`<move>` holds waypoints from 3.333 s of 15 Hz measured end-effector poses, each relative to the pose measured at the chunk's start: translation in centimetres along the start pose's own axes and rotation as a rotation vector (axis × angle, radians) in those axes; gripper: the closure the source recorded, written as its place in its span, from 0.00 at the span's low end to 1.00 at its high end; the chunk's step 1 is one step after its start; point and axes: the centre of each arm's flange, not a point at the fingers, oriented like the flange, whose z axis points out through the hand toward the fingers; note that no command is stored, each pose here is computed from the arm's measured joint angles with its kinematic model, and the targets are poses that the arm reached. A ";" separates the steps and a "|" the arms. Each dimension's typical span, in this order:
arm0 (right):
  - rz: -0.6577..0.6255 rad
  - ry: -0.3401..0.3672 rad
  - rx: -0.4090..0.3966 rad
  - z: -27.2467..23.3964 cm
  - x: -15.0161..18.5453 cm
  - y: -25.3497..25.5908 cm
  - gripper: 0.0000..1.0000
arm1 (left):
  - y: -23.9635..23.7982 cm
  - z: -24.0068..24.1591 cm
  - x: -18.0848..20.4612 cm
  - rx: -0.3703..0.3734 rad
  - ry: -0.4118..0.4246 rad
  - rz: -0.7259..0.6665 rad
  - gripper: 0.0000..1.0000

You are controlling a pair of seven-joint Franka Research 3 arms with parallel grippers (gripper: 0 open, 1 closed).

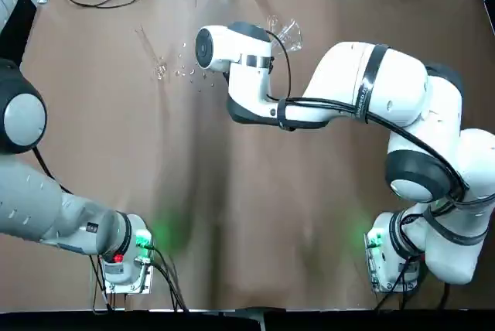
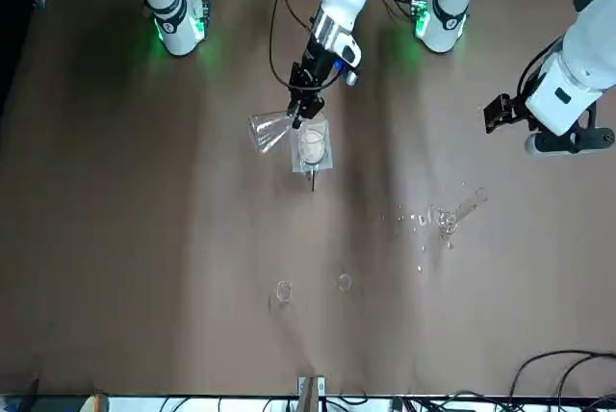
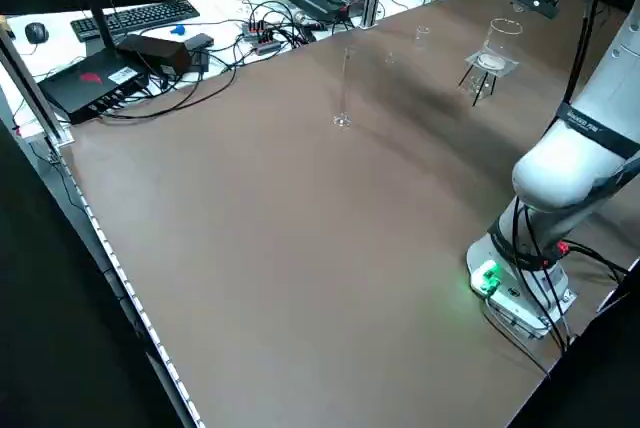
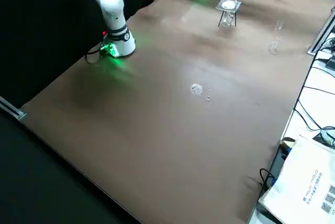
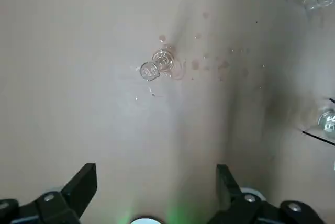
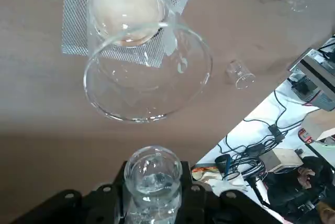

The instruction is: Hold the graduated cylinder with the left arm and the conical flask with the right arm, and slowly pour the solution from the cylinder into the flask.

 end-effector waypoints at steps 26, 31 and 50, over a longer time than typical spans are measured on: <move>-0.013 -0.012 -0.013 0.0 1.0 0.0 0.61 | -1.1 -0.7 -0.4 -0.003 0.010 -0.019 0.00; 0.019 0.015 -0.029 -1.4 0.0 1.1 0.61 | -1.2 -0.7 -0.4 -0.003 0.010 -0.019 0.00; 0.312 0.391 0.210 1.0 -15.7 7.8 0.61 | -1.2 -0.5 -0.3 -0.002 0.007 -0.019 0.00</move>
